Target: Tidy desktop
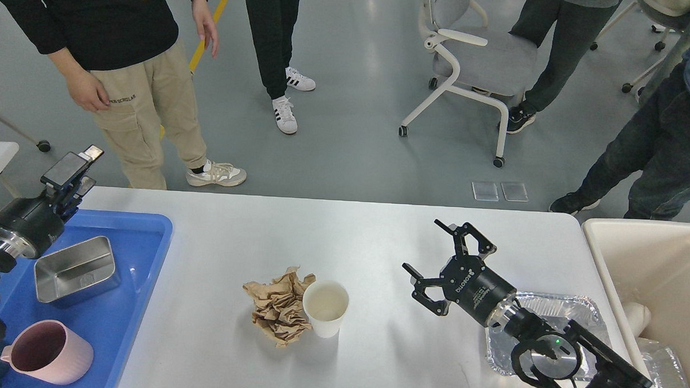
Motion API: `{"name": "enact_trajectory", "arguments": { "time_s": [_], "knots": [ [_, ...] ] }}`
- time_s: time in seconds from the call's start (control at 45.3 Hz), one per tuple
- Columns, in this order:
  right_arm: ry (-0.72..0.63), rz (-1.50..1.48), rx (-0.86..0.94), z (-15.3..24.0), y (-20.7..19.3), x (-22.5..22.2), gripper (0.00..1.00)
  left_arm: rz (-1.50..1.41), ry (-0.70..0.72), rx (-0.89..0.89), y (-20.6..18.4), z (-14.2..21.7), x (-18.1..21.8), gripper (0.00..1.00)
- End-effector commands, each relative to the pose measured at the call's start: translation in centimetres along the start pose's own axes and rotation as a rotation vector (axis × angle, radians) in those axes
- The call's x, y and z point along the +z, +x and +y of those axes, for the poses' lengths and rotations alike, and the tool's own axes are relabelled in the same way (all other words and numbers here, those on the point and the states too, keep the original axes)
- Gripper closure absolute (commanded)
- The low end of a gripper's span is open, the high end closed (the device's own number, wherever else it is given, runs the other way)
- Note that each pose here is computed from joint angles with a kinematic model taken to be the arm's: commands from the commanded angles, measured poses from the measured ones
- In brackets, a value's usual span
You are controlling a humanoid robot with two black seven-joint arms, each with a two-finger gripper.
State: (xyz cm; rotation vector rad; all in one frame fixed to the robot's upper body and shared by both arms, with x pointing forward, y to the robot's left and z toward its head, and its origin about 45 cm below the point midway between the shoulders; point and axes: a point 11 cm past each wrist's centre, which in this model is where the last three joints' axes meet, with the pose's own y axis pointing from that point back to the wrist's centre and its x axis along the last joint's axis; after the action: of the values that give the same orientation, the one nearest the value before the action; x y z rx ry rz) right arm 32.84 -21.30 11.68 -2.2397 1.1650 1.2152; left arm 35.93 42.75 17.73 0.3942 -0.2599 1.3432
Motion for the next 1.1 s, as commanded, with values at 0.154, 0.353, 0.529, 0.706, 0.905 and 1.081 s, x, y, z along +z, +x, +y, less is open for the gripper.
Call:
{"name": "enact_trajectory", "arguments": {
  "time_s": [0.154,0.353,0.529,0.706,0.905,1.081],
  "knots": [
    [-0.002,0.002,0.014,0.4,0.4,0.0,0.0,0.387,-0.121,0.202,-0.8,1.4,1.0,0.06],
    [0.001,0.013,0.03,1.0,0.9,-0.5,0.0,0.604,-0.071,0.225,-2.8,1.7,0.7,0.03],
    [0.001,0.024,0.046,1.6,1.3,-0.9,0.0,0.755,-0.107,0.244,-3.8,1.4,1.8,0.03],
    [0.021,0.034,0.066,2.2,1.8,-2.0,0.0,0.848,-0.152,0.232,-6.1,1.8,2.8,0.03],
    [0.135,0.029,0.08,2.8,2.2,-5.5,0.0,0.93,-0.158,0.242,-8.5,2.0,2.4,0.03],
    [0.228,0.052,0.11,4.3,2.9,-8.9,0.0,0.932,-0.145,0.235,-9.0,1.9,2.2,0.03]
  ]
}}
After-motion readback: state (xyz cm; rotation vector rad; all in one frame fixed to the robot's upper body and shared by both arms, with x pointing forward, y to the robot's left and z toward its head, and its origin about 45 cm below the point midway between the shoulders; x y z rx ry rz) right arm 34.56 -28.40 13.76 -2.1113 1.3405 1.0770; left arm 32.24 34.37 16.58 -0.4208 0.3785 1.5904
